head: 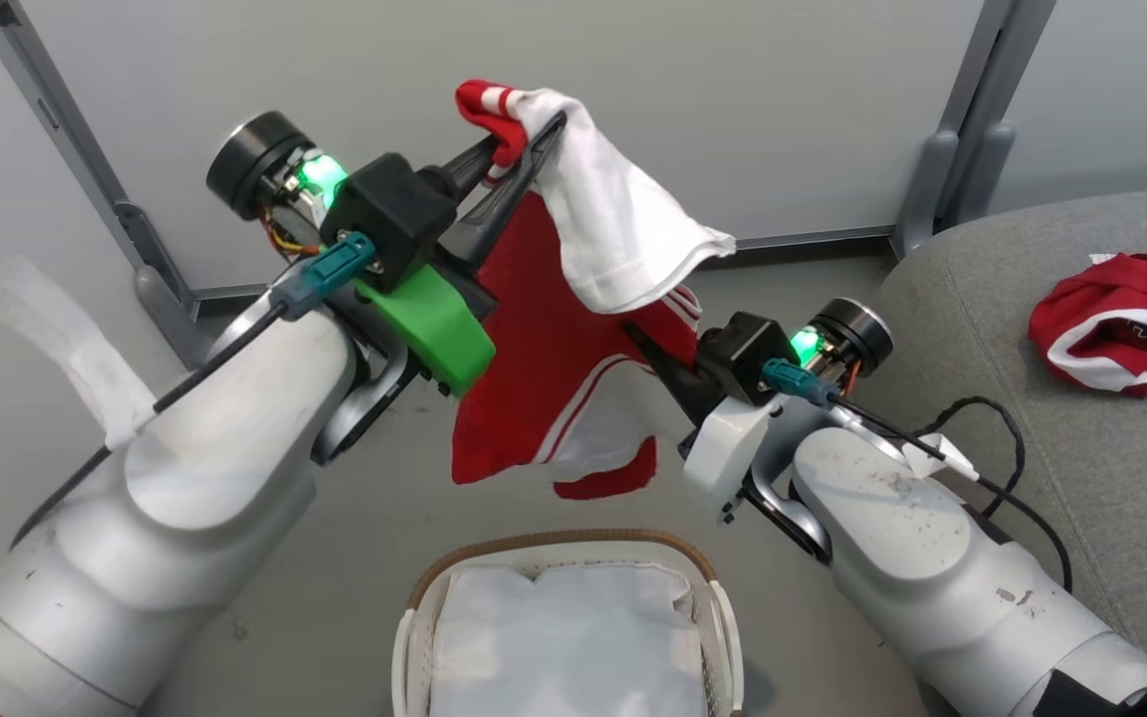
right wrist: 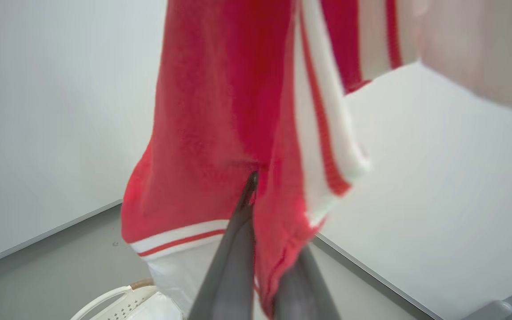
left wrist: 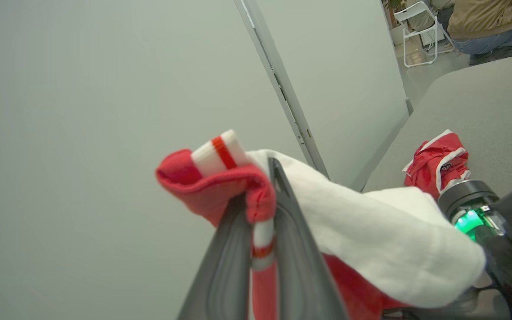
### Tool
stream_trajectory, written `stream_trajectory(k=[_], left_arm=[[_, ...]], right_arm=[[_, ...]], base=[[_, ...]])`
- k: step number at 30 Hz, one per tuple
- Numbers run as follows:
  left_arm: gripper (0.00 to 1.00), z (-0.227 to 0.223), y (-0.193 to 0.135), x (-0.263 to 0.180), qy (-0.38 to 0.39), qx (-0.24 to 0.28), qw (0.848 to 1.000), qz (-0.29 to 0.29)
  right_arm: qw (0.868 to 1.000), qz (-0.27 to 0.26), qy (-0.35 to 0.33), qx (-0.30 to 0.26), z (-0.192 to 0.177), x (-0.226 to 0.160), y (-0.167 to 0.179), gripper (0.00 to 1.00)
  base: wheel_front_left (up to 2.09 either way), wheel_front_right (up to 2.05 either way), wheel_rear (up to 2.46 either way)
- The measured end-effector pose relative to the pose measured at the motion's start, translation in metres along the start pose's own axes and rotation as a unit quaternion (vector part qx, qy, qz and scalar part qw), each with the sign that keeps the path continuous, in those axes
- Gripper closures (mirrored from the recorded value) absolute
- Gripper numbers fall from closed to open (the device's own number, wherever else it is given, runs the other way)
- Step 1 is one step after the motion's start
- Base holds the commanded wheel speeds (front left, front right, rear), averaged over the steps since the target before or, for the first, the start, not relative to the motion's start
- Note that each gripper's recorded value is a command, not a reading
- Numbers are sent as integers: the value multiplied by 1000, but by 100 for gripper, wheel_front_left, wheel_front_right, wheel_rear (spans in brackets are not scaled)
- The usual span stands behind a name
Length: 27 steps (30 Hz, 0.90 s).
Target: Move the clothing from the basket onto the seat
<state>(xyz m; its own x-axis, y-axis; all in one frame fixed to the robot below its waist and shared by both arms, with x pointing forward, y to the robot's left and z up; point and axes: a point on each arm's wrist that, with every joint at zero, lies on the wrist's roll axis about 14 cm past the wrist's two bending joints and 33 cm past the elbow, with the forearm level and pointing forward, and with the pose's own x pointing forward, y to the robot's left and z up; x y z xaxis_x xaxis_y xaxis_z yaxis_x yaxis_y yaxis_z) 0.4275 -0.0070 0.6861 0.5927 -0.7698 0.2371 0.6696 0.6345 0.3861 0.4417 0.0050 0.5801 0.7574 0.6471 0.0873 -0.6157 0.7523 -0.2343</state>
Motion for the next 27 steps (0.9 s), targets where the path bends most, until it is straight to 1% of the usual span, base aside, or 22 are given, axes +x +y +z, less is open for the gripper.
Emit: stream_trajectory(k=[1,2,4,5,7,8,13,17,20,23,27], left_arm=[[75,-5,0,-3,4,-10,1000,6],[73,-11,-1,-6,7,-21,1000,13],[65,-26,-5,-14,18,-43,999,24],[50,-38,-8,-21,26,-63,997,36],[13,-50,-13,-28,35,-88,994,49],[0,-56,-16,-32,40,-98,993,56],[0,-85,-42,-51,67,-156,982,78],[0,-96,-58,-62,73,-193,974,95],[0,-105,-77,-70,83,-220,967,95],[0,-113,-92,-77,92,-240,962,94],[0,-118,-104,-81,97,-258,957,94]], right_arm=[[1000,-3,-1,1,0,-1,-2,100],[1000,-7,-2,3,1,-2,-4,100],[1000,-15,-2,9,-1,-6,-8,100],[1000,-25,-4,18,-2,-10,-13,100],[999,-35,-7,23,-2,-13,-18,100],[999,-41,-10,27,-1,-15,-21,100],[997,-67,-19,38,-1,-24,-31,100],[996,-80,-24,40,0,-31,-36,100],[995,-88,-26,43,-1,-36,-38,100],[993,-101,-29,45,-2,-41,-44,100],[991,-118,-31,47,-3,-49,-52,100]], base=[[0,0,0],[0,0,0],[0,0,0],[0,0,0],[0,0,0],[0,0,0],[0,0,0],[0,0,0],[0,0,0],[0,0,0],[0,0,0]])
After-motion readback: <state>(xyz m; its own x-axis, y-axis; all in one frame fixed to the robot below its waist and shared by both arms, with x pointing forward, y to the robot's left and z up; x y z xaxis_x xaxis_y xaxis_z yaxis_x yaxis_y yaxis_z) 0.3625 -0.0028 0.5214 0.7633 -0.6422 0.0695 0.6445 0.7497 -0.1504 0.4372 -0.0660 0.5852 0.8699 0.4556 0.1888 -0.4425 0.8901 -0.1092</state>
